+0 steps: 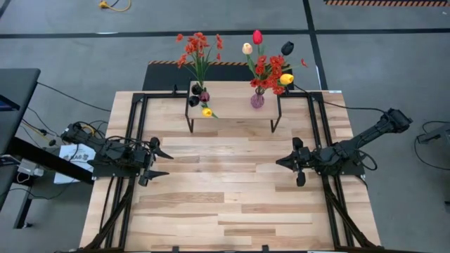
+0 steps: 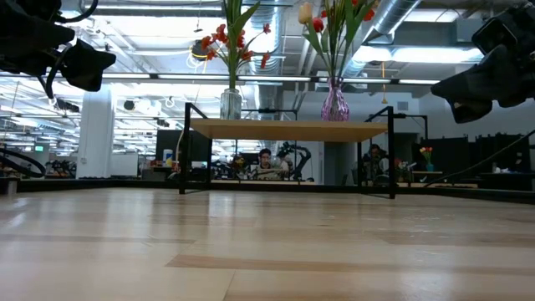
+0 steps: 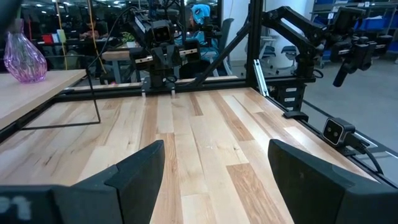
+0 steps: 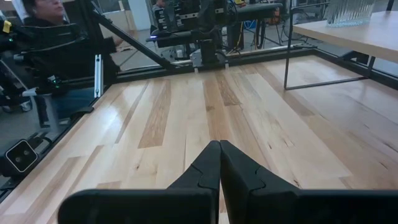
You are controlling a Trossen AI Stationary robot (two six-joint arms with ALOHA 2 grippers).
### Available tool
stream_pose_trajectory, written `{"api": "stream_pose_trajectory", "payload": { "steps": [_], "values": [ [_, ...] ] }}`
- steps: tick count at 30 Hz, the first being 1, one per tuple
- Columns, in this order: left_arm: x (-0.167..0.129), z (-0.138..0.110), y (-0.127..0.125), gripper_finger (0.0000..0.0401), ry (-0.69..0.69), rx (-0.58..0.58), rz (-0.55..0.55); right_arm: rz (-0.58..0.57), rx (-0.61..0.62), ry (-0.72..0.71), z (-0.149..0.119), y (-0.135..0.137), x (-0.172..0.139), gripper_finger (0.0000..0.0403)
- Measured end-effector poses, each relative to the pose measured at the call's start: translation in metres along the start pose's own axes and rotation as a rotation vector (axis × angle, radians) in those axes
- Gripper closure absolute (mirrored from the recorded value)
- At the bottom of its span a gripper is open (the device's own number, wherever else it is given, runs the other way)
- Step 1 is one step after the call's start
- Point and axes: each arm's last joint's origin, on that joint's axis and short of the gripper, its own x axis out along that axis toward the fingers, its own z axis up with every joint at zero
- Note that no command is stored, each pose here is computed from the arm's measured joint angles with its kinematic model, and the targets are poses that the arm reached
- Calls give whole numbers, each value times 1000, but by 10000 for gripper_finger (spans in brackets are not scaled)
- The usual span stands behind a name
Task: Pick and place flowers into a vace then onto a shelf
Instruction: Return to Home Position
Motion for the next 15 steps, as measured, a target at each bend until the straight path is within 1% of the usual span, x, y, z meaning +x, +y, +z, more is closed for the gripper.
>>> {"api": "stream_pose_trajectory", "payload": {
  "steps": [15],
  "values": [
    [0, 0, 0, 126, 0, 0, 0, 0, 0, 0, 0, 0, 0, 403]
  ]
}}
